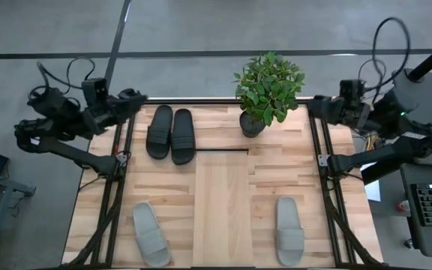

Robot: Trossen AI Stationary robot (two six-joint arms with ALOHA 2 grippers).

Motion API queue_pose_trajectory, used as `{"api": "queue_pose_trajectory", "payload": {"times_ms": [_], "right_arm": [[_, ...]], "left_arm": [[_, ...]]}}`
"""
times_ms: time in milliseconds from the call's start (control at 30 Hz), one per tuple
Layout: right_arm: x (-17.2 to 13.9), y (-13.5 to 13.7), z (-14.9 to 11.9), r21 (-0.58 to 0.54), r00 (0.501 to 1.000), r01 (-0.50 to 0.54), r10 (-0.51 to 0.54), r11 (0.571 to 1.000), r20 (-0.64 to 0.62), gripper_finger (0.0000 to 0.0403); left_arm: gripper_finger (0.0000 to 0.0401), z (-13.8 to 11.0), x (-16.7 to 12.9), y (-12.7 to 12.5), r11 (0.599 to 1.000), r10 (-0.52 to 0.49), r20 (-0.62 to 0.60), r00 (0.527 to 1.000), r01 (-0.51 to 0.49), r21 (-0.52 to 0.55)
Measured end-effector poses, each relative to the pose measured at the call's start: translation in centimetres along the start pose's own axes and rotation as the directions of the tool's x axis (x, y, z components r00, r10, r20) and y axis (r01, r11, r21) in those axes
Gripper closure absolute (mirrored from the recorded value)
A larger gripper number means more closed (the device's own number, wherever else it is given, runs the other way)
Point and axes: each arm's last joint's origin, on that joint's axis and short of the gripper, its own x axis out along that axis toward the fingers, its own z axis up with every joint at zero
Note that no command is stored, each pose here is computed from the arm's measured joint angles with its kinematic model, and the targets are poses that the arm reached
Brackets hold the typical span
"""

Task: Pick and place slides into the shelf
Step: Put the right gray slipper on the shelf

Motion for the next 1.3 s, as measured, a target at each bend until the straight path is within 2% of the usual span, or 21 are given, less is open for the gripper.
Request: {"api": "queue_pose_trajectory", "payload": {"times_ms": [233, 367, 733, 900, 1000, 1167, 1300], "right_arm": [[1.2, 2.5, 1.7, -0.149, 0.997, 0.009, -0.021, 0.989, -0.078, 0.0394], [1.8, 2.9, 1.8, -0.182, 0.987, 0.002, -0.031, 0.983, -0.155, 0.0394], [2.1, 2.6, 1.5, -0.213, 0.977, 0.036, -0.079, 0.976, -0.198, 0.0394], [1.9, 2.8, 1.6, -0.236, 0.979, 0.031, -0.076, 0.971, -0.187, 0.0394], [1.9, 2.8, 1.7, -0.264, 0.98, 0.025, -0.076, 0.964, -0.185, 0.0394], [2.4, 2.5, 1.4, -0.242, 0.977, 0.039, -0.088, 0.969, -0.196, 0.0394], [3.1, 2.2, 0.9, -0.17, 0.97, 0.051, -0.09, 0.984, -0.228, 0.0394]], "left_arm": [[0.0401, 1.2, 2.2, -1.9, 0.985, -0.038, -0.079, 0.996, 0.051, 0.164], [0.0401, 1.6, 2.1, -2.3, 0.976, 0.017, -0.16, 0.987, 0.018, 0.215], [0.0401, 1.0, 1.7, -1.6, 0.964, 0.107, -0.27, 0.957, -0.034, 0.263], [0.0401, 1.1, 1.6, -1.7, 0.952, 0.099, -0.273, 0.957, -0.012, 0.306], [0.0401, 1.0, 1.5, -1.8, 0.948, 0.061, -0.303, 0.951, 0.041, 0.317], [0.0401, -0.1, 2.3, -1.7, 0.944, -0.003, -0.405, 0.914, 0.136, 0.301], [0.0401, -1.5, 2.8, -1.0, 0.95, 0.029, -0.5, 0.866, 0.131, 0.282]]}}
